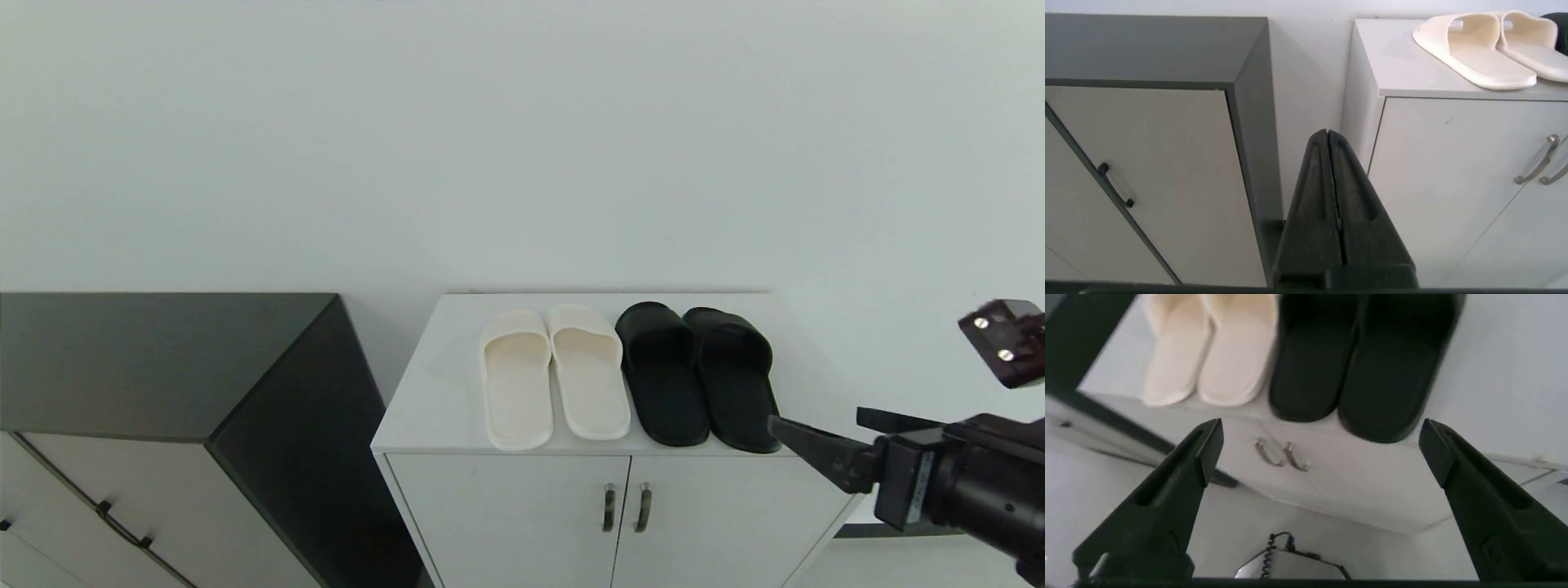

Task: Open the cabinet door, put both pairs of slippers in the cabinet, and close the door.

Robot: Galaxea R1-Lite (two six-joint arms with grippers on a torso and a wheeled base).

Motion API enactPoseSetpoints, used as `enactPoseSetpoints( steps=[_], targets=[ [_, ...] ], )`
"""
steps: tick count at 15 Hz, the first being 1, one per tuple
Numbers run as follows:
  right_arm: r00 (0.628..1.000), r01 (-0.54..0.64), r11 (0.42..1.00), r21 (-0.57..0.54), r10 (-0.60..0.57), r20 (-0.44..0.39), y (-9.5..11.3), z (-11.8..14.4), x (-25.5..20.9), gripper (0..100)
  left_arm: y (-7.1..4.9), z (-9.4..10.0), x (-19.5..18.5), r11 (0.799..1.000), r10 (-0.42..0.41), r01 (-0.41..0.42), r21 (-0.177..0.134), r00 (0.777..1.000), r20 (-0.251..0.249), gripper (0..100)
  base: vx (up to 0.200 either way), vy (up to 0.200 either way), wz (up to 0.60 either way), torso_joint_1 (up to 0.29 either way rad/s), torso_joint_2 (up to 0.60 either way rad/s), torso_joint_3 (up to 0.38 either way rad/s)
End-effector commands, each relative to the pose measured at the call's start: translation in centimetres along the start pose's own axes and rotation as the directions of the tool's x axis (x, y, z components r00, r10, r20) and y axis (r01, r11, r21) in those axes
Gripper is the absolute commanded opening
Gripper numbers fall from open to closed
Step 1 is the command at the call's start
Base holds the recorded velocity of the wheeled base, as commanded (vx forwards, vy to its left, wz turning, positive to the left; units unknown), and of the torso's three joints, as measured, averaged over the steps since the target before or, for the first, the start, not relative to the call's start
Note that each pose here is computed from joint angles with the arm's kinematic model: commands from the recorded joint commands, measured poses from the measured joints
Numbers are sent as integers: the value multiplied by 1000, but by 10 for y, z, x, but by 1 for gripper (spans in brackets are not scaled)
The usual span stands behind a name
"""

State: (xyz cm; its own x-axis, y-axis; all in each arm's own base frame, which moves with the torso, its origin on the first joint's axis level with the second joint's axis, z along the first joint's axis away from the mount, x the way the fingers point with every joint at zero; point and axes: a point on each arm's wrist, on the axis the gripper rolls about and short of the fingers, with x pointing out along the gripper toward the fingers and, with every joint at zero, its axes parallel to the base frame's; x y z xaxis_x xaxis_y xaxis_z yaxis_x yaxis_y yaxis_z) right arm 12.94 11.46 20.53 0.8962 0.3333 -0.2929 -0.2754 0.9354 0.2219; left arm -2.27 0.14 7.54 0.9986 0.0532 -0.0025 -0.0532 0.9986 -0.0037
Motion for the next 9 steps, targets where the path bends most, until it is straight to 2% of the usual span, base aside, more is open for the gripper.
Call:
enactPoseSetpoints(
  steps=[1, 6, 9],
  targets=[
    [993, 99, 994, -49, -101, -55, 22, -8, 48, 100, 0, 0, 0, 1000, 2, -2, -1, 1000, 1, 0, 0, 0, 0, 0, 0, 0],
    [964, 266, 963, -49, -265, 30, 38, -31, 116, 100, 0, 0, 0, 1000, 0, 0, -1, 1000, 1, 0, 0, 0, 0, 0, 0, 0],
    [943, 330, 943, -46, -326, 71, 26, -37, 157, 100, 0, 0, 0, 1000, 2, -2, -1, 1000, 1, 0, 0, 0, 0, 0, 0, 0]
  ],
)
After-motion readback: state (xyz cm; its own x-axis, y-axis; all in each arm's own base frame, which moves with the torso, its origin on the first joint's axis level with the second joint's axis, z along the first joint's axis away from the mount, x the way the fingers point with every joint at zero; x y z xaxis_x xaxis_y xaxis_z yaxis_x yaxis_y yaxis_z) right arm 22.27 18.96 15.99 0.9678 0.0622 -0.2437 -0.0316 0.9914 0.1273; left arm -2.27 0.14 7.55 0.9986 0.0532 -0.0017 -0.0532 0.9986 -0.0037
